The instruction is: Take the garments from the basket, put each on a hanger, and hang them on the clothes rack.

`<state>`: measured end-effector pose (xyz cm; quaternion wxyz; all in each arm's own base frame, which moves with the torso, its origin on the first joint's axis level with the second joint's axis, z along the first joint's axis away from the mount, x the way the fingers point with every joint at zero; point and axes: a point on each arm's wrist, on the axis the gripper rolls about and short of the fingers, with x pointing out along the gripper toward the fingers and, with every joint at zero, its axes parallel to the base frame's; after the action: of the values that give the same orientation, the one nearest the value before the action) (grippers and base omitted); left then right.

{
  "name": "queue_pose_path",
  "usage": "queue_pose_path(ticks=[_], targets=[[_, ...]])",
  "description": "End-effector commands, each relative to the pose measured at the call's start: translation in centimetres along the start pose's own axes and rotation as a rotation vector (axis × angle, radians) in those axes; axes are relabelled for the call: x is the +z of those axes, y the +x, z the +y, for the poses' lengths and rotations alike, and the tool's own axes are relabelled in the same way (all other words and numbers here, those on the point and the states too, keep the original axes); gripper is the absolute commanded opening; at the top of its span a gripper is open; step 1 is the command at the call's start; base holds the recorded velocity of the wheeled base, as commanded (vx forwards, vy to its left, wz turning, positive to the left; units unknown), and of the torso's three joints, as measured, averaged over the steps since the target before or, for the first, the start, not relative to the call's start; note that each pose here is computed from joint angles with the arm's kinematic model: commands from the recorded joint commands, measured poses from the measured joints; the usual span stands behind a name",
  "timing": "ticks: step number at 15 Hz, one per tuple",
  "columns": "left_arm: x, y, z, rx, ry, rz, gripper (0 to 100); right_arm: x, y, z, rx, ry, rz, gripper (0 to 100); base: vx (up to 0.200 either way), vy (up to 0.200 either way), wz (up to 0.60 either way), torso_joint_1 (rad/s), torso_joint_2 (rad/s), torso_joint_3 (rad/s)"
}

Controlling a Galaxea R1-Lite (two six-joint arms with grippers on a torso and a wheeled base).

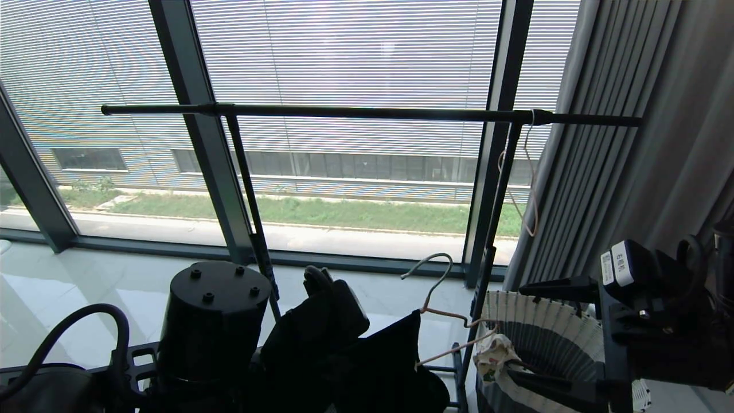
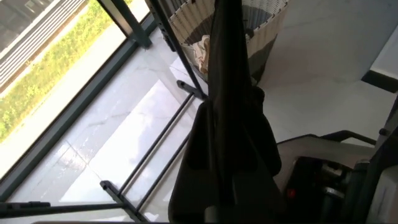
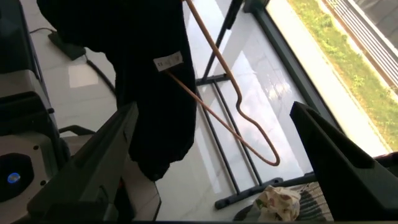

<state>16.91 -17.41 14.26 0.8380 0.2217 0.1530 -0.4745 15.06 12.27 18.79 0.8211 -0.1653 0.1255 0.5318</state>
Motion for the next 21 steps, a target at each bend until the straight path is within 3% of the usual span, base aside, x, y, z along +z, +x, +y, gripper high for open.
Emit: queue_pose_path(ticks=[1, 5, 8, 10, 12, 16, 21], targets=[[-0.1, -0.2, 0.3, 0.014, -0.009, 0.002, 0, -0.3, 0.0, -0.1, -0.007, 0.007, 0.009, 100, 0.000, 0.000, 0.00, 0.000, 0.00, 0.000], [1.8, -1.6, 3.4, 0.134, -0.038, -0.094, 0, -1.9, 0.4, 0.3, 0.004, 0.090, 0.030, 100, 0.000, 0.000, 0.00, 0.000, 0.00, 0.000], [4.3, -2.8, 4.4, 0.178, -0.017, -0.192, 0, -1.4, 3.1, 0.1, 0.029, 0.366, -0.055, 100, 0.000, 0.000, 0.00, 0.000, 0.00, 0.000], [4.7, -2.9, 4.3, 0.170, -0.004, -0.212, 0, -1.9, 5.4, -0.9, -0.052, 0.474, -0.069, 100, 0.000, 0.000, 0.00, 0.000, 0.00, 0.000], [5.5, -3.0, 3.6, 0.155, 0.018, -0.253, 0, -2.7, 6.8, -1.5, -0.141, 0.531, -0.058, 100, 0.000, 0.000, 0.00, 0.000, 0.00, 0.000], [5.7, -2.9, 3.4, 0.150, 0.025, -0.262, 0, -3.3, 9.3, -2.4, -0.191, 0.536, -0.069, 100, 0.000, 0.000, 0.00, 0.000, 0.00, 0.000], [6.2, -2.8, 3.6, 0.153, 0.030, -0.277, 0, -4.2, 10.4, -1.9, -0.238, 0.495, -0.021, 100, 0.000, 0.000, 0.00, 0.000, 0.00, 0.000]])
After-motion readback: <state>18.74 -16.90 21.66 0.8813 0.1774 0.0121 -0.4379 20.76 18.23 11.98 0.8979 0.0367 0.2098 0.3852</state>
